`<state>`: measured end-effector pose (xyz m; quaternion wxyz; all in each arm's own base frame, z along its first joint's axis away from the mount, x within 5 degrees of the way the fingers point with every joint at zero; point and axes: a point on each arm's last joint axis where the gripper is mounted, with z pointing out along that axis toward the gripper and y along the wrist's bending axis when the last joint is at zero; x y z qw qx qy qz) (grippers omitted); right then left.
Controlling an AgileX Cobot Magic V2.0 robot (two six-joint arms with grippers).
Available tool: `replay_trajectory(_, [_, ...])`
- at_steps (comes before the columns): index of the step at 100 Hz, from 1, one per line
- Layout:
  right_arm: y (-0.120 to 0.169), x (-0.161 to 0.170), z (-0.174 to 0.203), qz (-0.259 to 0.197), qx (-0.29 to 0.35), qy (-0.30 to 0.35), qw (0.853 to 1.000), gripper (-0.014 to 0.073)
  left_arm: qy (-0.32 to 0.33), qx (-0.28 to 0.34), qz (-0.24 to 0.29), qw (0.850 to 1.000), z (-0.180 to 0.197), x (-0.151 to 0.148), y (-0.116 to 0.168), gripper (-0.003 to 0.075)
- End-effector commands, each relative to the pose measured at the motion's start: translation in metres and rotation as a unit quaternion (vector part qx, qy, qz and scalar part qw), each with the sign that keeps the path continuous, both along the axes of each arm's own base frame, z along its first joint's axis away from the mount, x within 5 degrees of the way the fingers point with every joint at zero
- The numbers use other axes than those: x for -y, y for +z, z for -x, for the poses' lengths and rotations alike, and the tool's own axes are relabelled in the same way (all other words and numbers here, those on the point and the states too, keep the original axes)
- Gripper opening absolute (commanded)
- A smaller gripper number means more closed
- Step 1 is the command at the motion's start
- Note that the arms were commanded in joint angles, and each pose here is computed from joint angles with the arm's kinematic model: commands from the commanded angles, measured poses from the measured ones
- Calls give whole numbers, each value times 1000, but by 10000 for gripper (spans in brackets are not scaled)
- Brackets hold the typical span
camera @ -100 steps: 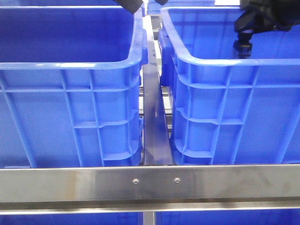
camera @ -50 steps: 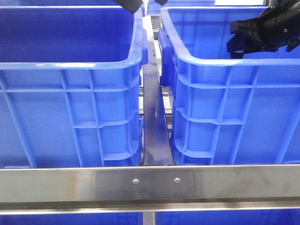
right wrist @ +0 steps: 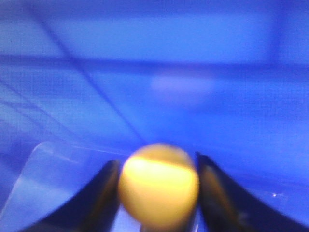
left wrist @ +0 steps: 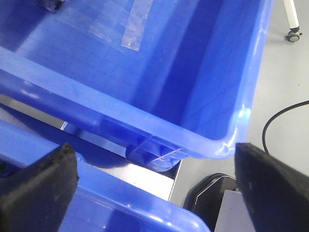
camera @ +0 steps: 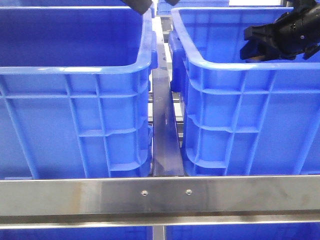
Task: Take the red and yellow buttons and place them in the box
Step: 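Lower the yellow button into the empty bin and open the right gripper, then raise the right gripper and move the left gripper over the button bin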
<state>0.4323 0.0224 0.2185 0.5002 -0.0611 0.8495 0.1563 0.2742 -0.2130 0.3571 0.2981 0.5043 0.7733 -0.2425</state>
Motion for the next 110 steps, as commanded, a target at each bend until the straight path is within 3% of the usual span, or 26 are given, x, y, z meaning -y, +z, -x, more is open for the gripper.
replay_trajectory(1, [33,-3,1,-16,48,13,999,551,6,31,44,999,9,-2,28,621])
replay_trajectory(32, [49,1,9,-12,64,3,998,559,6,31,44,999,9,-2,28,620])
replay_trajectory(60, [74,3,47,-4,79,-11,997,545,5,31,44,999,9,-2,28,620])
replay_trajectory(70, [83,2,69,-4,85,-11,996,436,4,29,43,999,9,-2,27,620])
replay_trajectory(94, [96,-1,132,-7,104,-6,995,60,4,29,43,999,9,-2,27,620])
replay_trajectory(110, [101,-4,176,-12,124,4,992,-76,4,29,43,999,9,-2,27,620])
